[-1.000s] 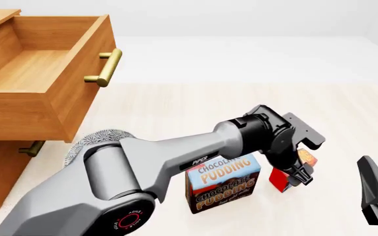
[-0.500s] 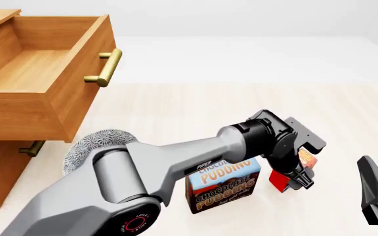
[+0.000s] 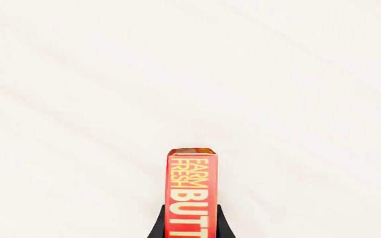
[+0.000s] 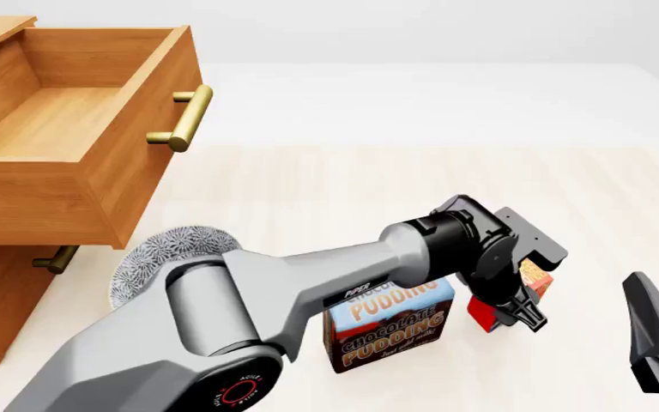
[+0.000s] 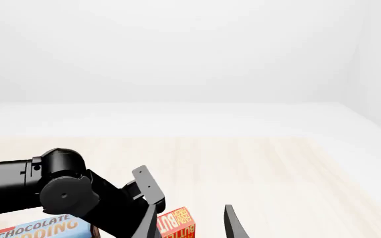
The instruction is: Put the butter at the back in the top drawer of the cabinet and close it.
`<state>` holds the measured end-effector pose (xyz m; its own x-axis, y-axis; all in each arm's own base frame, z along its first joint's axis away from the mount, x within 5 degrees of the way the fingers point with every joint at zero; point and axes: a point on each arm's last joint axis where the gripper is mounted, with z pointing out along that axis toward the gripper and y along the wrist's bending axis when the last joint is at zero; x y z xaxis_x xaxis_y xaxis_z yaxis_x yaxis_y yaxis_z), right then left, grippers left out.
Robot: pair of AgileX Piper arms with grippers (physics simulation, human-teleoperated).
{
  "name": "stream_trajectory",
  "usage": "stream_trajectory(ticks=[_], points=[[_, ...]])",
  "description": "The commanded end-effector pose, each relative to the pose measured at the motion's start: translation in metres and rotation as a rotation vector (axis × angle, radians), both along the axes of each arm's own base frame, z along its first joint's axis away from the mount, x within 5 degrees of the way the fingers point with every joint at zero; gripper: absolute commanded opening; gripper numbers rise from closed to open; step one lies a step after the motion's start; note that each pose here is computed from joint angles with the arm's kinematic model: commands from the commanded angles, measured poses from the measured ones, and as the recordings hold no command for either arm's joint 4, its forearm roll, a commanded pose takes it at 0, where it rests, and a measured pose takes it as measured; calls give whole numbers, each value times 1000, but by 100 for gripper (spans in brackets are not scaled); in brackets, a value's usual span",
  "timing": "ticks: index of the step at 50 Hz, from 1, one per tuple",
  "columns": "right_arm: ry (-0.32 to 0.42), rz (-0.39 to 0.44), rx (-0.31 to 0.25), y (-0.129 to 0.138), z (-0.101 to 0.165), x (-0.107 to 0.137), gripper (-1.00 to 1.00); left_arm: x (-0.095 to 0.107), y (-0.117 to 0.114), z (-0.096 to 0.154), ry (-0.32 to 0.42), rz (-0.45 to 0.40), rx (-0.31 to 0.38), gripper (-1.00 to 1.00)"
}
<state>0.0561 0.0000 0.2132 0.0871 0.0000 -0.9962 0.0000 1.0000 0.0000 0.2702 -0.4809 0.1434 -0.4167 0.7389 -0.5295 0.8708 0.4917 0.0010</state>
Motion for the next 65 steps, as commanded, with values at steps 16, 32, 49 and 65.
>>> stream_trajectory(ticks=[16, 32, 49, 65], points=[[0, 0, 0, 0, 0, 0, 100, -5, 7, 57, -94, -39, -115, -100], [0, 0, 0, 0, 0, 0, 100, -15, 12, 94, -149, -67, -187, -100], [0, 0, 0, 0, 0, 0, 100, -10, 31, 126, -206, -76, -215, -100], [0, 0, 0, 0, 0, 0, 100, -15, 52, 162, -267, -102, -242, -100]])
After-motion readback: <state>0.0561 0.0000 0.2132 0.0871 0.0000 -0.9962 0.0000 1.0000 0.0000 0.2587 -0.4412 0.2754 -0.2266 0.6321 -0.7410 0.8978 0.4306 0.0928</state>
